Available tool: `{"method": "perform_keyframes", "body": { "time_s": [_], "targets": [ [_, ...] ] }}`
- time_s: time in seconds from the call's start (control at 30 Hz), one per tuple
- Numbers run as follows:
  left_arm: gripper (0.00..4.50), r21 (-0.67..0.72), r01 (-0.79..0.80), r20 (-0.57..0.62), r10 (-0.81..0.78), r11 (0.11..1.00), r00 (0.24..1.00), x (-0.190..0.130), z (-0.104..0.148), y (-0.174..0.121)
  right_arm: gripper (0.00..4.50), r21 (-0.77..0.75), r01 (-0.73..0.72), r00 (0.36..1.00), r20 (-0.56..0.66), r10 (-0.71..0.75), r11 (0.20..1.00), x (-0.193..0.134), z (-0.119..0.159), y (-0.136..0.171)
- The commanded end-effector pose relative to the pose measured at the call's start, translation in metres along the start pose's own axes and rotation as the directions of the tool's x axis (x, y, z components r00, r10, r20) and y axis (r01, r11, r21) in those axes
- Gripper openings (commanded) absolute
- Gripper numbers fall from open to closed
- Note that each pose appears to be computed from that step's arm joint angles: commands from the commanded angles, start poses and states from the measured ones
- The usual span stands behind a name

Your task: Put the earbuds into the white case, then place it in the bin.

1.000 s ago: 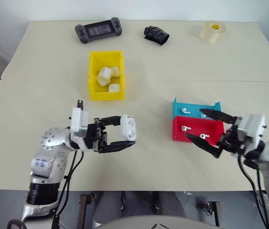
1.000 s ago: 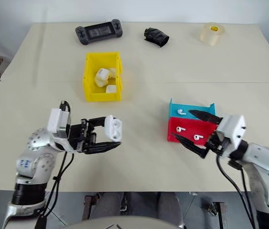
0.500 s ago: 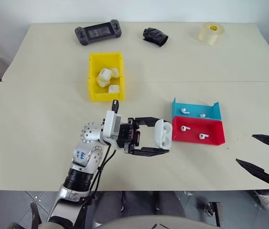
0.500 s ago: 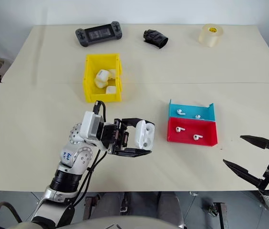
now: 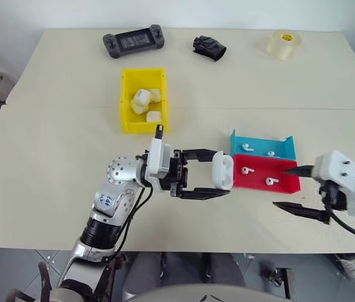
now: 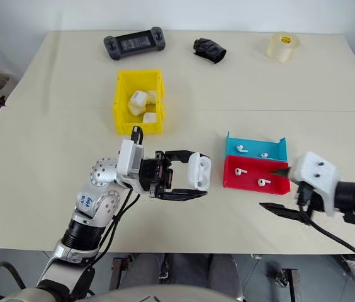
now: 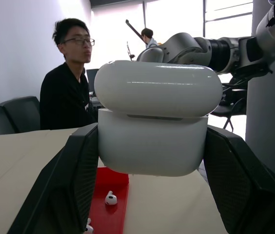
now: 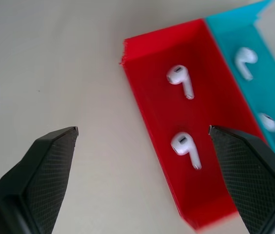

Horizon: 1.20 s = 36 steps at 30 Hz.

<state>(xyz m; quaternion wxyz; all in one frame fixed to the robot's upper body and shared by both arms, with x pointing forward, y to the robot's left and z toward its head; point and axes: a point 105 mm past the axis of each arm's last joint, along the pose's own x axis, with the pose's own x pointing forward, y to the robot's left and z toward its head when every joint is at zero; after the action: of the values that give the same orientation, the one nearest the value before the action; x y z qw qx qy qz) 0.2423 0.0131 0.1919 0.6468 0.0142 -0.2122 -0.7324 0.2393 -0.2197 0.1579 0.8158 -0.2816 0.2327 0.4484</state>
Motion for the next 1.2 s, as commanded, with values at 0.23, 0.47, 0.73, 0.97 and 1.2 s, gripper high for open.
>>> {"method": "perform_keyframes", "body": {
  "time_s": [0.23, 0.47, 0.73, 0.97, 1.2],
  "targets": [
    [2.8, 0.045, 0.022, 0.021, -0.023, 0.999, 0.999, 0.008, 0.009, -0.005, 4.5, -0.086, -0.049, 0.984, -0.176, 0.033, 0.995, 0.014, -0.015, -0.022],
    [2.8, 0.036, 0.026, 0.022, -0.027, 0.999, 0.999, 0.009, 0.007, -0.006, 4.5, -0.13, -0.088, 0.972, -0.226, 0.057, 0.988, 0.017, -0.02, -0.035],
    [2.8, 0.034, 0.049, 0.014, -0.049, 0.998, 0.999, 0.01, 0.007, -0.008, 4.31, -0.146, -0.115, 0.97, -0.229, 0.079, 0.983, 0.025, -0.021, -0.037],
    [2.8, 0.035, 0.053, 0.005, -0.053, 0.998, 0.999, 0.008, 0.007, -0.009, 2.92, -0.171, -0.129, 0.966, -0.245, 0.085, 0.977, 0.029, -0.024, -0.039],
    [2.8, 0.037, 0.051, 0.002, -0.051, 0.998, 0.999, 0.008, 0.007, -0.009, 2.92, -0.193, -0.142, 0.963, -0.252, 0.091, 0.971, 0.031, -0.024, -0.041]
  ]
}}
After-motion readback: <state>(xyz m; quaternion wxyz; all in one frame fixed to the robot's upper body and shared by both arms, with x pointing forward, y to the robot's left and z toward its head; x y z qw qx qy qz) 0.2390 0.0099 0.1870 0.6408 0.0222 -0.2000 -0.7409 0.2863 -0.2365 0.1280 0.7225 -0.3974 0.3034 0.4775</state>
